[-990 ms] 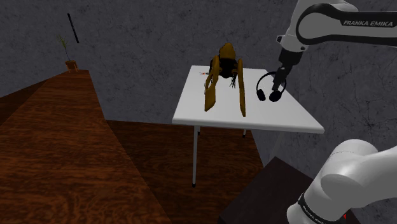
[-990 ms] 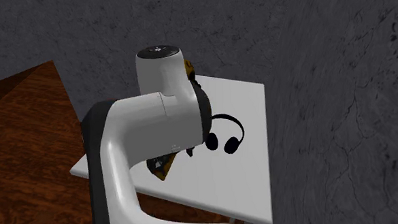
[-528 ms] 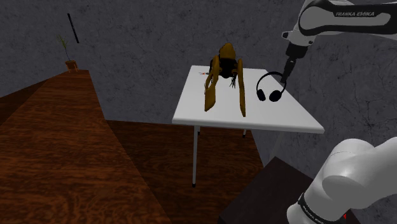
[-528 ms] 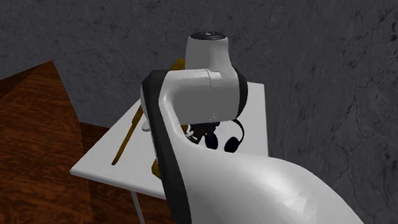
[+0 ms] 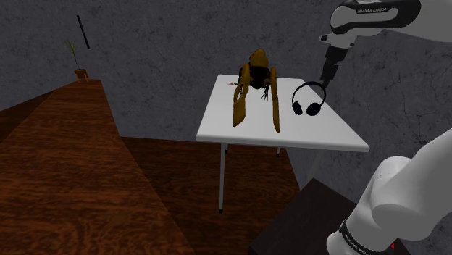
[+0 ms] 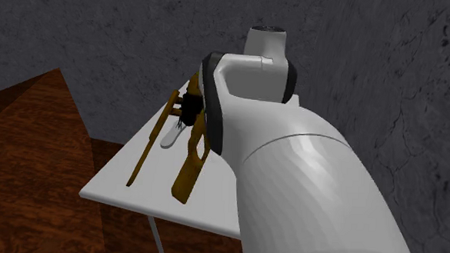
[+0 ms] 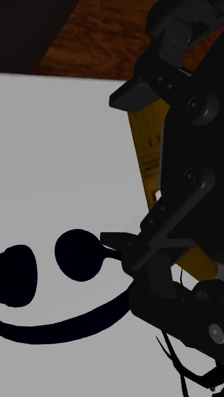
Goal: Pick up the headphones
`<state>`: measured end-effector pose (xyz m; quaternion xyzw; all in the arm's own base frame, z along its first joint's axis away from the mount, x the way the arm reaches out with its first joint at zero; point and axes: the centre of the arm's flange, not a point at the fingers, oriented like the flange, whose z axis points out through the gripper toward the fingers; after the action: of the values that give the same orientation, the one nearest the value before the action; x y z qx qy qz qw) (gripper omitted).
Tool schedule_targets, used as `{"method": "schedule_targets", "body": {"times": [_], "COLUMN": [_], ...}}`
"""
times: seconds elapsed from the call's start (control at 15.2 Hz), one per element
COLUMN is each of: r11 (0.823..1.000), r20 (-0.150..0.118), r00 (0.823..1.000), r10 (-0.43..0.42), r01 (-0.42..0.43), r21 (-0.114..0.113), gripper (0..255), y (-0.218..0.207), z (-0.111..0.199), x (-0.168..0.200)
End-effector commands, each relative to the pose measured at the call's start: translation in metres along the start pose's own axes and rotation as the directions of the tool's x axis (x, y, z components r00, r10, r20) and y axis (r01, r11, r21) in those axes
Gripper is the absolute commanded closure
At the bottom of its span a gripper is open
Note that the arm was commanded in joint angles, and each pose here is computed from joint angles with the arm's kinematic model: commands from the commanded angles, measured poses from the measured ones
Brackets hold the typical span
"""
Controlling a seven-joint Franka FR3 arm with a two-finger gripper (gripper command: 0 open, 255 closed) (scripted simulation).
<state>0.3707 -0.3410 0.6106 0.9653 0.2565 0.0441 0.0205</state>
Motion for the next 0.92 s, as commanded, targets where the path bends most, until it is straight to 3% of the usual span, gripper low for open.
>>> {"method": "schedule_targets", "body": {"times": [0.0,0.53,0.86], "r11": [0.999,0.97,0.969], "r20": [0.0,-0.008,-0.008], "r00": [0.999,0.971,0.97], "r10": [-0.054,-0.24,-0.243], "r01": [0.054,0.24,0.243], "r21": [0.008,0.05,0.051], "gripper": [0,0,0], "y": [0.027,0.139,0.139], "z": [0.001,0.01,0.031], "x": [-0.002,0.009,0.008]}}
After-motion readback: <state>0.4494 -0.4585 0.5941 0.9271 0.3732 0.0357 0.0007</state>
